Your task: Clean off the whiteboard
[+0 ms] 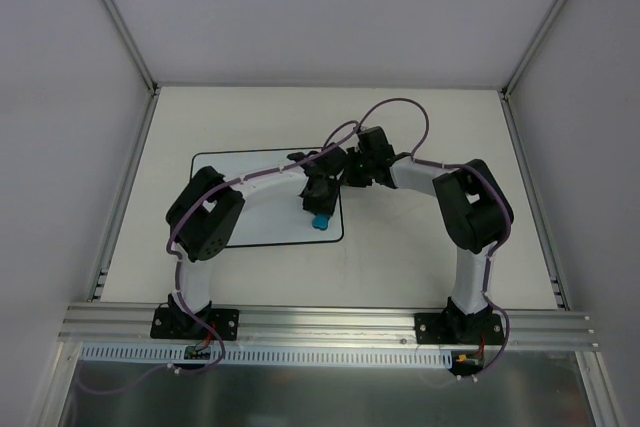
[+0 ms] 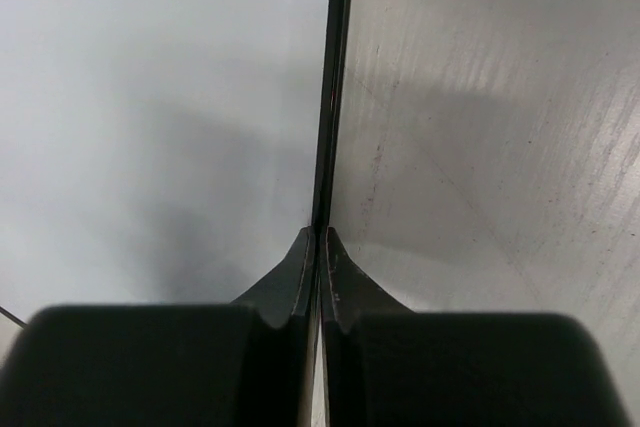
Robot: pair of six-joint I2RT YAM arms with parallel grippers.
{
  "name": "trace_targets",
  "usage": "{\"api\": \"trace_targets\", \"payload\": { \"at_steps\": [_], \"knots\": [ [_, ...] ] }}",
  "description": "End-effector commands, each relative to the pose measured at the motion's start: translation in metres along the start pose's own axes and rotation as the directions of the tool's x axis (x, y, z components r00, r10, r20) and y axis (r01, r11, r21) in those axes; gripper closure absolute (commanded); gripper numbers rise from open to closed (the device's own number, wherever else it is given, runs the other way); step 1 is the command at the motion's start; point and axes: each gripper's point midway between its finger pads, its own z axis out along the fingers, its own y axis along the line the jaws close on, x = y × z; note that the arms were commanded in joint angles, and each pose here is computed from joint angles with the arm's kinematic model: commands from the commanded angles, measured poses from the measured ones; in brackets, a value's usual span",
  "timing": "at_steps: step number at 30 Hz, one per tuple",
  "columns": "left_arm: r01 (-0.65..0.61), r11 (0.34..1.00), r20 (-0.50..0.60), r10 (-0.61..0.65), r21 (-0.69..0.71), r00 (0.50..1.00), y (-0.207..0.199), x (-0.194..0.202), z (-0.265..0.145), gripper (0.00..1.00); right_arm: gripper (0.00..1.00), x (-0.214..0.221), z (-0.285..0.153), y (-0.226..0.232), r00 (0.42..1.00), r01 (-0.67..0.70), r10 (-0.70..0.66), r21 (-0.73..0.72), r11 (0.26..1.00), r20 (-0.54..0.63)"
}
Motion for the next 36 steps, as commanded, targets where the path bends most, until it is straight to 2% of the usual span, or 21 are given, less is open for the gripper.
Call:
{"api": "trace_targets", "payload": {
  "at_steps": [1, 5, 11, 20, 27, 32, 35, 36],
  "knots": [
    [-0.063, 0.993, -0.183, 0.081, 0.099, 0.980, -0.040, 0.059, 0.012, 1.00, 1.00, 0.028, 0.009, -0.018, 0.997, -0.017, 0.022, 0.067, 0.998, -0.075],
    [-0.052, 0.995, -0.180, 0.066, 0.085, 0.981, -0.043, 0.064, 0.010, 1.00, 0.99, 0.027, 0.007, -0.020, 0.997, -0.015, 0.020, 0.077, 0.997, -0.069],
    [0.051, 0.998, -0.147, -0.056, -0.036, 0.988, 0.006, 0.061, 0.004, 1.00, 1.00, 0.028, 0.005, -0.022, 0.998, -0.018, 0.023, 0.084, 0.996, -0.066],
    [0.126, 0.974, -0.079, -0.143, -0.188, 0.987, 0.075, 0.052, -0.016, 1.00, 1.00, 0.030, 0.003, -0.025, 0.998, -0.018, 0.024, 0.098, 0.995, -0.063],
    [0.145, 0.959, -0.033, -0.157, -0.244, 0.987, 0.109, 0.037, -0.028, 1.00, 1.00, 0.030, 0.003, -0.025, 0.998, -0.022, 0.028, 0.100, 0.995, -0.059],
    [0.241, 0.935, -0.032, -0.258, -0.260, 0.966, 0.142, 0.036, -0.031, 1.00, 0.99, 0.030, 0.001, -0.028, 0.998, -0.023, 0.029, 0.103, 0.994, -0.060],
    [0.295, 0.913, 0.010, -0.304, -0.282, 0.953, 0.166, 0.029, -0.040, 1.00, 0.92, 0.024, -0.006, -0.025, 0.999, -0.024, 0.028, 0.099, 0.995, -0.039],
    [0.320, 0.903, 0.027, -0.326, -0.285, 0.945, 0.175, 0.025, -0.043, 1.00, 0.84, 0.024, -0.009, -0.027, 0.999, -0.023, 0.027, 0.101, 0.995, -0.034]
  ]
}}
